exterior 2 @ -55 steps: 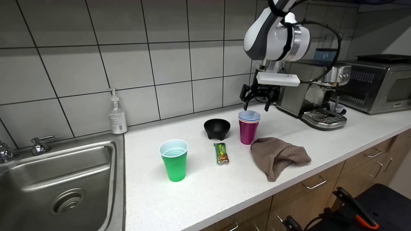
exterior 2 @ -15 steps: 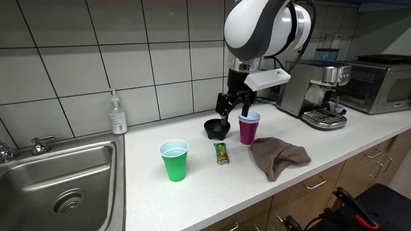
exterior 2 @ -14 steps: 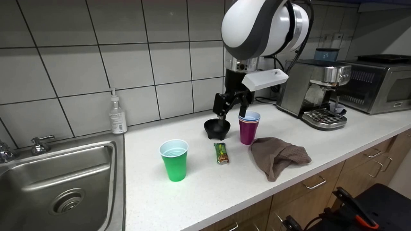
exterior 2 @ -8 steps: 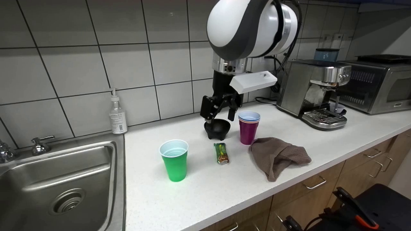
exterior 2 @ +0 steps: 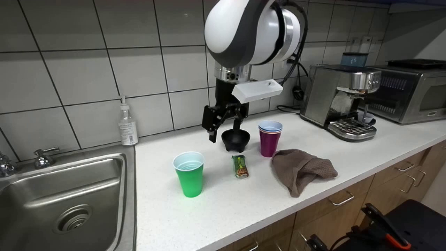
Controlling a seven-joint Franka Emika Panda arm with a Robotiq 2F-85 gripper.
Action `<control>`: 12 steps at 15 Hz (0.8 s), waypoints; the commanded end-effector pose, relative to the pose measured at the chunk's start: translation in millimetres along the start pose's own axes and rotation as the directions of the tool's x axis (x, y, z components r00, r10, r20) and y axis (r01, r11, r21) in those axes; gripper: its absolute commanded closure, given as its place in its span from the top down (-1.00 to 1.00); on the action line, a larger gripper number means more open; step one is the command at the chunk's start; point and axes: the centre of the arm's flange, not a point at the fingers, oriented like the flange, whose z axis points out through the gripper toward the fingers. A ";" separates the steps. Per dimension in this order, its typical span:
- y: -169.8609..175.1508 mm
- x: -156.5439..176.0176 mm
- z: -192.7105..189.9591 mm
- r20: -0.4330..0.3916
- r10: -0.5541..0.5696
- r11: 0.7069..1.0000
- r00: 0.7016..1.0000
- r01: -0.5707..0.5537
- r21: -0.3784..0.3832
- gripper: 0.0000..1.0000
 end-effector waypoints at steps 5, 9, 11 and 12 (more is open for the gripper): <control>-4.3 42.9 21.4 0.045 -0.023 1.000 0.999 0.023 0.006 1.00; -11.5 53.9 28.9 0.054 -0.045 0.999 0.997 0.045 0.004 1.00; -14.5 57.4 34.7 0.060 -0.060 0.998 0.996 0.060 -0.001 1.00; -15.0 59.8 38.3 0.060 -0.066 0.998 0.996 0.066 -0.001 1.00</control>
